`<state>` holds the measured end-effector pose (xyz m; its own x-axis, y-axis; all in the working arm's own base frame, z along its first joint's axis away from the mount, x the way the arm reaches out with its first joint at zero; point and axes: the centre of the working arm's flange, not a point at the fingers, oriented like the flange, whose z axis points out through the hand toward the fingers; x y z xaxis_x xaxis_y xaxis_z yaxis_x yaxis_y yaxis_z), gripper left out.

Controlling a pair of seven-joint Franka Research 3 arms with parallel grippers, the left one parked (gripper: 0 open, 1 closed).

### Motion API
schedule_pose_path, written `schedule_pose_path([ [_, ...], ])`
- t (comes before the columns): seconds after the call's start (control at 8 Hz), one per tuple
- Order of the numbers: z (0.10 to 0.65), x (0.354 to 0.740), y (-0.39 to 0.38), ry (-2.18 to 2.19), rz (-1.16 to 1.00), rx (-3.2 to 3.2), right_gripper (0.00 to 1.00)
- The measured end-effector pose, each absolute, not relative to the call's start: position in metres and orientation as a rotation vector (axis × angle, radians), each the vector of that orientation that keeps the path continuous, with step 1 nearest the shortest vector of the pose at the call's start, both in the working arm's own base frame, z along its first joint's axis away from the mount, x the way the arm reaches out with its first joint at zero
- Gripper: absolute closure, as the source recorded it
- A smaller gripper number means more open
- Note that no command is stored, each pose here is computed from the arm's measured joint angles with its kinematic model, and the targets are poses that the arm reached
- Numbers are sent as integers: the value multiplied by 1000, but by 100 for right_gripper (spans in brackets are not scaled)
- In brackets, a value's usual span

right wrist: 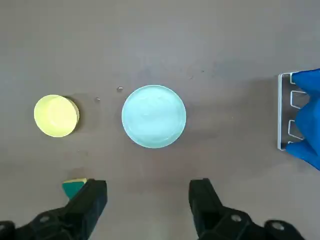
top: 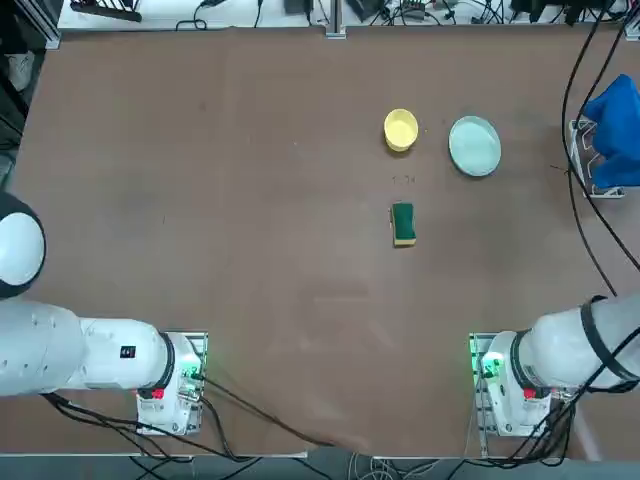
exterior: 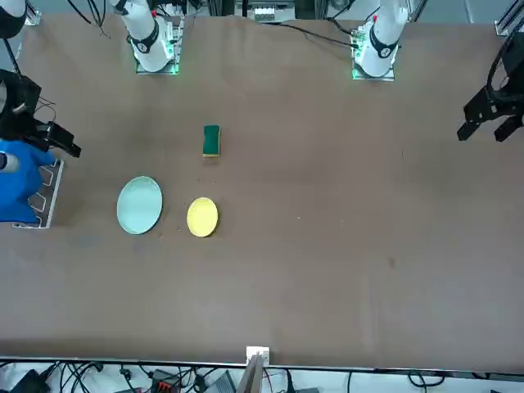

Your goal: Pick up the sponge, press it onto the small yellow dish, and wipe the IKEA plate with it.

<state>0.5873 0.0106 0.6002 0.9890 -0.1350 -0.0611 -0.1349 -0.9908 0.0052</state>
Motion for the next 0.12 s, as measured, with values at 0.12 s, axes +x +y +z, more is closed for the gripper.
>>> schedule_pose_path([
  [0.12,600,587,11,-213,-96,3132,0],
])
